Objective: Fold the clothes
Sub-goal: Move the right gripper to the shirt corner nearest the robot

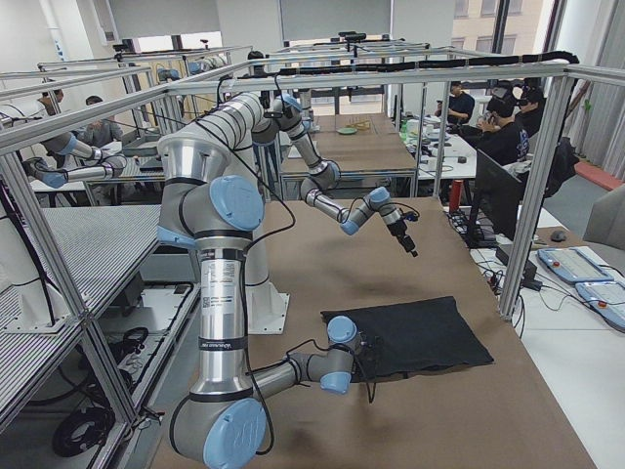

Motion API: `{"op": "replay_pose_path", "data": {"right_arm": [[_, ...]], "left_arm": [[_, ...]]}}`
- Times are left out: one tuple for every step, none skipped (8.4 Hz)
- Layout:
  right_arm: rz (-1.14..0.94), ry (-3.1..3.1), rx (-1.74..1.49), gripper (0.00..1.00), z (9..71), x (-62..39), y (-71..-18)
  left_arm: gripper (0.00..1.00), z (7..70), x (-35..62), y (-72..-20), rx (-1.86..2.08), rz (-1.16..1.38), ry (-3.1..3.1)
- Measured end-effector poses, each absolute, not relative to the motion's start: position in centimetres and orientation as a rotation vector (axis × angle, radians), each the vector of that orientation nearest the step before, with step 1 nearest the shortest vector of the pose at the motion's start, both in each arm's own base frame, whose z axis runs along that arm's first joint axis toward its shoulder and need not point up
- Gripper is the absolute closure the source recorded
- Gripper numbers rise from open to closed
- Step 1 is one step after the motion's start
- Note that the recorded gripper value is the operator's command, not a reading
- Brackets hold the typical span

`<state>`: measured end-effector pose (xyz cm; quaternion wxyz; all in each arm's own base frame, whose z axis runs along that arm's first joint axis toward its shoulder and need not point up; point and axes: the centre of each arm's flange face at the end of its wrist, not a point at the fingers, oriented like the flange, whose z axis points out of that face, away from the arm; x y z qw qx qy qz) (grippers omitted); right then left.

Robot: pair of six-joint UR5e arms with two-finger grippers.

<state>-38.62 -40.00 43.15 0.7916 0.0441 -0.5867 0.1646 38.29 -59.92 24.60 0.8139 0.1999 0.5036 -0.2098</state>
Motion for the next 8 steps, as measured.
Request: {"op": "replay_pose_path", "data": {"right_arm": [[0.367,-1.269,0.077,0.06,42.9,-38.9,-39.6],[0.374,-1.268,0.065,0.06,43.0,-39.6,-39.0],[0.378,-1.263,0.062,0.06,43.1,-40.4,-38.4],[0.379,-1.257,0.064,0.06,43.3,-41.2,-37.7],[0.377,-1.249,0.064,0.06,43.5,-41.9,-37.2],[0.375,-1.243,0.067,0.08,43.6,-42.7,-36.5],[0.369,-1.239,0.073,0.33,43.6,-43.7,-35.7],[0.367,-1.238,0.077,0.91,43.5,-44.5,-35.0]], "left_arm": [[0.00,24.6,38.3,-59.9,0.430,-0.450,1.073],[0.00,24.6,38.2,-59.9,0.433,-0.451,1.072],[0.00,24.7,38.2,-59.9,0.434,-0.452,1.071],[0.00,24.9,38.2,-59.9,0.434,-0.454,1.069],[0.00,25.1,38.2,-59.9,0.434,-0.455,1.066],[0.00,25.2,38.1,-60.0,0.435,-0.456,1.064],[0.00,25.2,38.1,-60.0,0.436,-0.458,1.062],[0.00,25.3,38.1,-60.0,0.437,-0.458,1.060]]}}
